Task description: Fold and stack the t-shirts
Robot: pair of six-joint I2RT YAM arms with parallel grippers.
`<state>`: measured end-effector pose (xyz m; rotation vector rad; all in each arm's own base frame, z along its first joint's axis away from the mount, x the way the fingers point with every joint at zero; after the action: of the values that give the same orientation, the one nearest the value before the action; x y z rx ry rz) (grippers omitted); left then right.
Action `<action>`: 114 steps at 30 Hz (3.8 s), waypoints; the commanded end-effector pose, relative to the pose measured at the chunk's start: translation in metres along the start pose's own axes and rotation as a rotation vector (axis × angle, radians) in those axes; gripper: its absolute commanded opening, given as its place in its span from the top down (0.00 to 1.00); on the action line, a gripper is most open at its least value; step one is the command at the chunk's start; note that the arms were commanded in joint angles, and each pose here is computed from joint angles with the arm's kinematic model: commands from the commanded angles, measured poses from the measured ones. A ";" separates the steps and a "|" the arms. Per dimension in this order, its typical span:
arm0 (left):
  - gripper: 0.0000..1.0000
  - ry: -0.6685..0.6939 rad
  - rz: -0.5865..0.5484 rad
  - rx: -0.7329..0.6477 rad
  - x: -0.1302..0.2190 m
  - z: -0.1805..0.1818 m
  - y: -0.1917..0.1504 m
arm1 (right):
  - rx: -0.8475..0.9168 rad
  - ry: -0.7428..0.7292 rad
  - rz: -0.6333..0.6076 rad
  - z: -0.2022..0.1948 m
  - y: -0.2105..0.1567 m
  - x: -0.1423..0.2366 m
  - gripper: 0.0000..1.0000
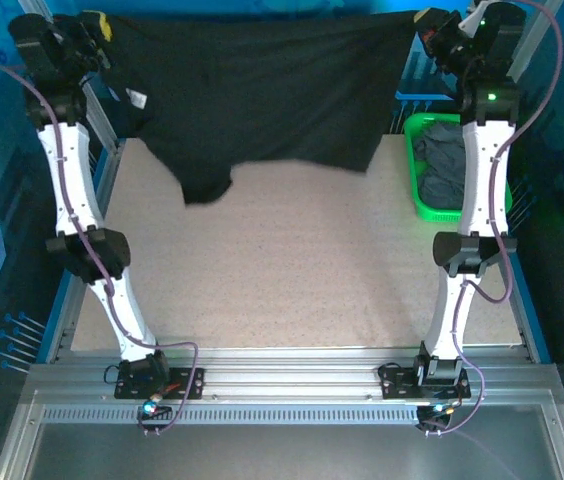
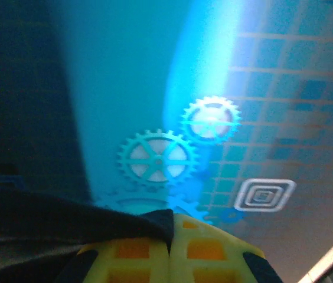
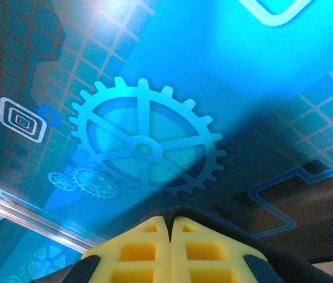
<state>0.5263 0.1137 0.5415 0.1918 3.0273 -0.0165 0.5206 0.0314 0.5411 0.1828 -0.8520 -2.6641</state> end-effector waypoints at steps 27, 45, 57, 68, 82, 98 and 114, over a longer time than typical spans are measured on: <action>0.47 1.355 0.282 -0.037 0.339 0.407 -0.150 | -0.007 -0.975 0.565 -0.247 -0.275 0.227 0.40; 0.50 1.505 0.223 -0.144 0.344 0.408 -0.132 | 0.160 -0.752 1.041 -0.227 -0.426 0.128 0.52; 0.50 1.336 0.303 -0.113 0.269 0.403 -0.129 | 0.098 -1.174 1.182 -0.315 -0.417 0.094 0.66; 0.53 1.269 0.444 -0.079 0.282 0.389 -0.152 | -0.092 -1.224 1.049 -0.360 -0.351 0.106 0.68; 0.47 1.577 0.607 -0.068 0.408 0.424 -0.234 | 0.026 -0.877 0.968 -0.261 -0.336 0.104 0.44; 0.72 1.699 0.757 -0.254 0.383 0.479 -0.261 | -0.010 -0.892 0.966 -0.239 -0.339 0.189 0.43; 1.00 1.645 0.745 -0.387 0.386 0.421 -0.245 | -0.146 -1.068 0.884 -0.290 -0.322 0.237 0.43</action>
<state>0.1739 -0.0967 0.0749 2.1097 3.8396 1.2615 0.2820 0.0458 0.1170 -1.3430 -0.7558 -1.7875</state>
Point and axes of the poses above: each hand's point on the last joint's axis, 136 mm out from that joint toward the fingers, its own x axis back along the fingers, its own z axis along the line the jaws close on, y = z × x, the point moved 3 cm from there along x, back along the fingers, and after that the axes turned 2 degrees about -x, right-handed, at the moved point
